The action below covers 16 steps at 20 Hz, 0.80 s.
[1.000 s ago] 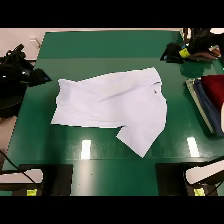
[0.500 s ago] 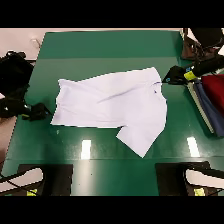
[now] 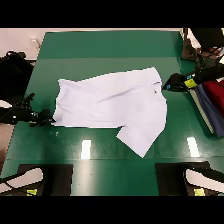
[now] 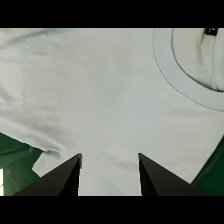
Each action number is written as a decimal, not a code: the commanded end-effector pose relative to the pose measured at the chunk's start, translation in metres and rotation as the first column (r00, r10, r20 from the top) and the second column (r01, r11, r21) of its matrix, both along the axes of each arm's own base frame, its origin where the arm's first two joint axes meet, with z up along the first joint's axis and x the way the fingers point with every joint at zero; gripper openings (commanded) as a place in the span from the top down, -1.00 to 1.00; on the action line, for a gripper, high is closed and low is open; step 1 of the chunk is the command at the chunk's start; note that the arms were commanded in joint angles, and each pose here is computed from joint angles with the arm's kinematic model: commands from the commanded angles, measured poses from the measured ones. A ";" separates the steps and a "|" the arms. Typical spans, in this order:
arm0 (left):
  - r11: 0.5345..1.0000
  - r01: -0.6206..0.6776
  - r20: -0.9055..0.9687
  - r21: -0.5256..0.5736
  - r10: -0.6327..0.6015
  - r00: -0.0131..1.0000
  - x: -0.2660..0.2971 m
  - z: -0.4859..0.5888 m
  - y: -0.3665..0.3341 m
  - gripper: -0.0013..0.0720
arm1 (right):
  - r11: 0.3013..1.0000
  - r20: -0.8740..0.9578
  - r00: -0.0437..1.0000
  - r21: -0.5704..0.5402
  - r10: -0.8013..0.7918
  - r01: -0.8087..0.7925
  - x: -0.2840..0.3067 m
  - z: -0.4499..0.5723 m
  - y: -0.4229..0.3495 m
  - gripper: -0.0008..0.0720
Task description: Fold the shirts.
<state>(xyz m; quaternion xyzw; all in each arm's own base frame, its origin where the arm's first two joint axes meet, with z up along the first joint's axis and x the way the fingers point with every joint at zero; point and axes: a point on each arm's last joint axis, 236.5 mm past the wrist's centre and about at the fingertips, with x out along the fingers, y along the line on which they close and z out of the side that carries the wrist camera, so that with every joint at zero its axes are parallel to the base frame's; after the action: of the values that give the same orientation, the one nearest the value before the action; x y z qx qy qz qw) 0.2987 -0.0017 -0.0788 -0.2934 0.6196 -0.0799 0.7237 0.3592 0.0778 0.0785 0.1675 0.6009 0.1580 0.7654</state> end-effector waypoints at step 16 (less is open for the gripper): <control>1.000 0.023 0.135 -0.018 -0.021 0.991 0.019 0.050 -0.007 0.90 | 0.904 -0.337 0.899 0.224 -0.279 0.364 -0.093 -0.179 0.030 0.94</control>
<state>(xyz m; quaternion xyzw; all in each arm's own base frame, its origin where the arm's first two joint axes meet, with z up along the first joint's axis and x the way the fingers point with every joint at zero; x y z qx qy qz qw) 0.3206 -0.0055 -0.0335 -0.2869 0.5699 -0.1056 0.7627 0.2447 0.0876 -0.0955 0.3893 0.6760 0.0672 0.6221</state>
